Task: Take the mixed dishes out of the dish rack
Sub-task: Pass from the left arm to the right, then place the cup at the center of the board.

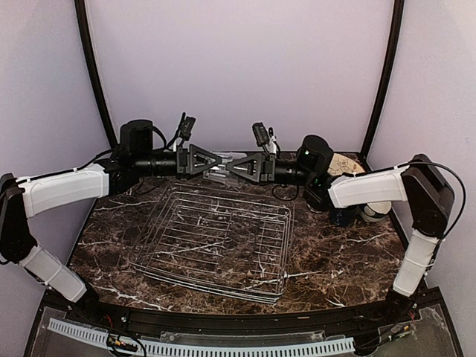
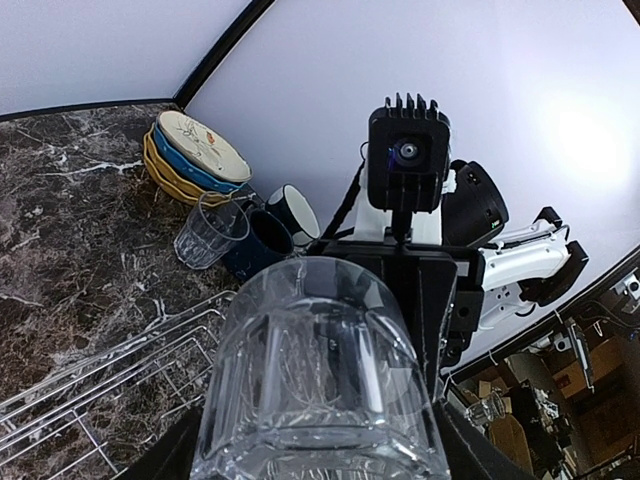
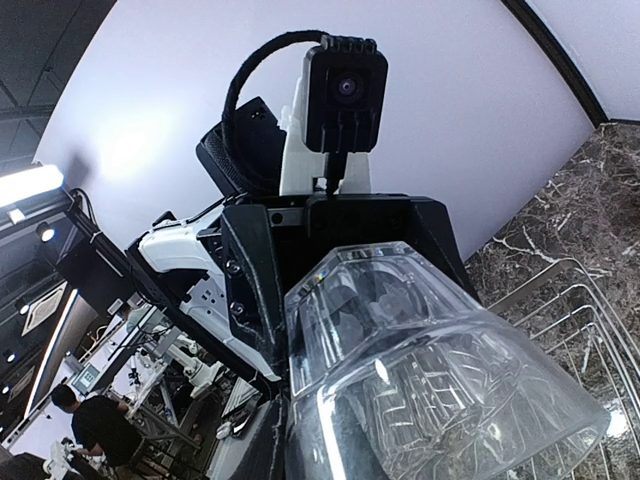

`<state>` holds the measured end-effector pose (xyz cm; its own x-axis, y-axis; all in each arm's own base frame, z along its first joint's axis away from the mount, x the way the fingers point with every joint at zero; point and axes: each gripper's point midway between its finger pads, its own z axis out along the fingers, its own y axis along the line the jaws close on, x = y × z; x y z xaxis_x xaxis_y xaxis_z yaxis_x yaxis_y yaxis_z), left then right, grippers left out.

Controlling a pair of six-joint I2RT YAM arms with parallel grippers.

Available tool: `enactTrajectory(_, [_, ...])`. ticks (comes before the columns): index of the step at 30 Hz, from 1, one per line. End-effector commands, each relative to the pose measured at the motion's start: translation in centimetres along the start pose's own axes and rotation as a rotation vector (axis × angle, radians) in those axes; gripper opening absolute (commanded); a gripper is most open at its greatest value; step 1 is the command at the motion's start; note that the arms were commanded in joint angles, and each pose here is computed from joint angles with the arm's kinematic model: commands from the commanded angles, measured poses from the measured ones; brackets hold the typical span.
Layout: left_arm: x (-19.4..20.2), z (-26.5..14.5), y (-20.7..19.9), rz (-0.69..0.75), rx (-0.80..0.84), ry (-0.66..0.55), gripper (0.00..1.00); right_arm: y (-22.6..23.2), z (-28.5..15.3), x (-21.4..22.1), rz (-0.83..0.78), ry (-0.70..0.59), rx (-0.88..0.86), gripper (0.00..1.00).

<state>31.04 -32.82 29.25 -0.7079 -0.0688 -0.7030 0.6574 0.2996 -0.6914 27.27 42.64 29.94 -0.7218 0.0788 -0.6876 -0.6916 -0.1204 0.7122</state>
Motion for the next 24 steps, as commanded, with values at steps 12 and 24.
enactTrajectory(12, [-1.8, -2.1, 0.5, 0.128, -0.159, -0.069, 0.97, -0.1, -3.5, -1.3, -0.051, -0.041, 0.107, 0.0])
enactTrajectory(24, [-1.9, -2.4, 0.5, 0.131, -0.172, -0.077, 0.99, -3.0, -10.6, -4.0, -0.205, -0.021, 0.727, 0.0])
